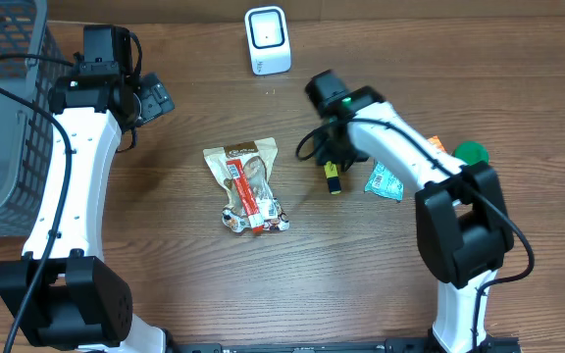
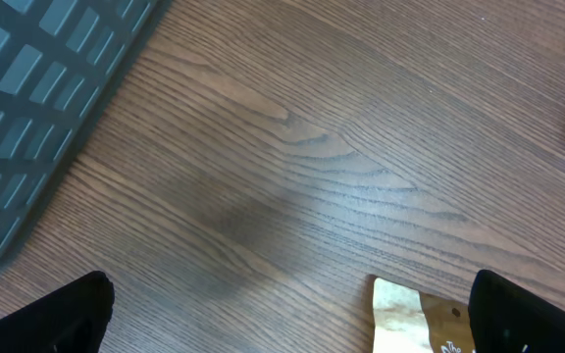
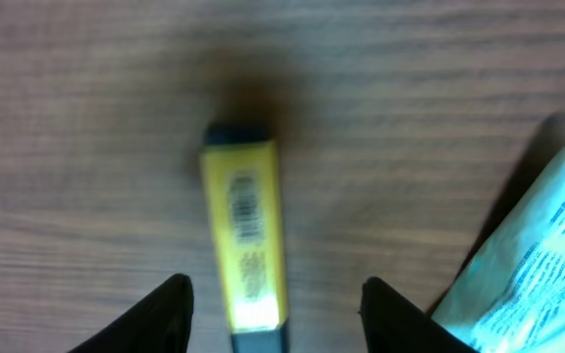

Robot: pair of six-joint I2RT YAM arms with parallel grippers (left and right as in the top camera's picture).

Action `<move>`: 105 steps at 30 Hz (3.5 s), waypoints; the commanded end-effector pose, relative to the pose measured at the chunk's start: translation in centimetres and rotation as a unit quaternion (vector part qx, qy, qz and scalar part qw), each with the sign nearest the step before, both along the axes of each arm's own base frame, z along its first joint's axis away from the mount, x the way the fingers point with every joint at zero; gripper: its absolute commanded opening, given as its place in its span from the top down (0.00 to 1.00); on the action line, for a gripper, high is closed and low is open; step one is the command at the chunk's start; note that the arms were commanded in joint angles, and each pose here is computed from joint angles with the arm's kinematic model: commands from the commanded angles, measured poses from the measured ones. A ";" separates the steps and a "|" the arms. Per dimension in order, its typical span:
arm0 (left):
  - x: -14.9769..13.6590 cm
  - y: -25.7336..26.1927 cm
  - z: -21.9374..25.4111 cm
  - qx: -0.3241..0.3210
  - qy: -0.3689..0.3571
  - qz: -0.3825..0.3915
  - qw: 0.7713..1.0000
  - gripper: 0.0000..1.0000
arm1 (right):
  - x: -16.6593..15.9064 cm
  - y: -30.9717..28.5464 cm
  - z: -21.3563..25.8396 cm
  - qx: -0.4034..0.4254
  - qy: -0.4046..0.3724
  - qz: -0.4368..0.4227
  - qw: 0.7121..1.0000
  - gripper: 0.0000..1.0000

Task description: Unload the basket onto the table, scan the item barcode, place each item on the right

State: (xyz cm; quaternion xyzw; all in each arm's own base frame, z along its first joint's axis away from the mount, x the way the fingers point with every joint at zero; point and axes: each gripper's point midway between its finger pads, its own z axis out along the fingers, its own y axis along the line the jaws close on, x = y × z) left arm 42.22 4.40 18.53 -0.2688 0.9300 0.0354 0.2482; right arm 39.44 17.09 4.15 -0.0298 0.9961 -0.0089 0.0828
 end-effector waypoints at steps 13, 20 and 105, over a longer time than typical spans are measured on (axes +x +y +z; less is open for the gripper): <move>0.0 0.2 0.6 0.006 -0.006 -0.007 1.000 0.00 | -4.0 -2.1 -1.4 -0.016 0.083 -0.119 0.989 0.62; 0.0 0.2 0.6 0.006 -0.006 -0.007 1.000 0.00 | -4.8 -2.5 -1.4 -0.027 0.098 -0.121 0.987 0.88; 0.0 0.2 0.6 0.006 -0.006 -0.007 1.000 0.00 | -7.8 -3.2 -4.7 0.124 0.198 -0.085 0.969 0.73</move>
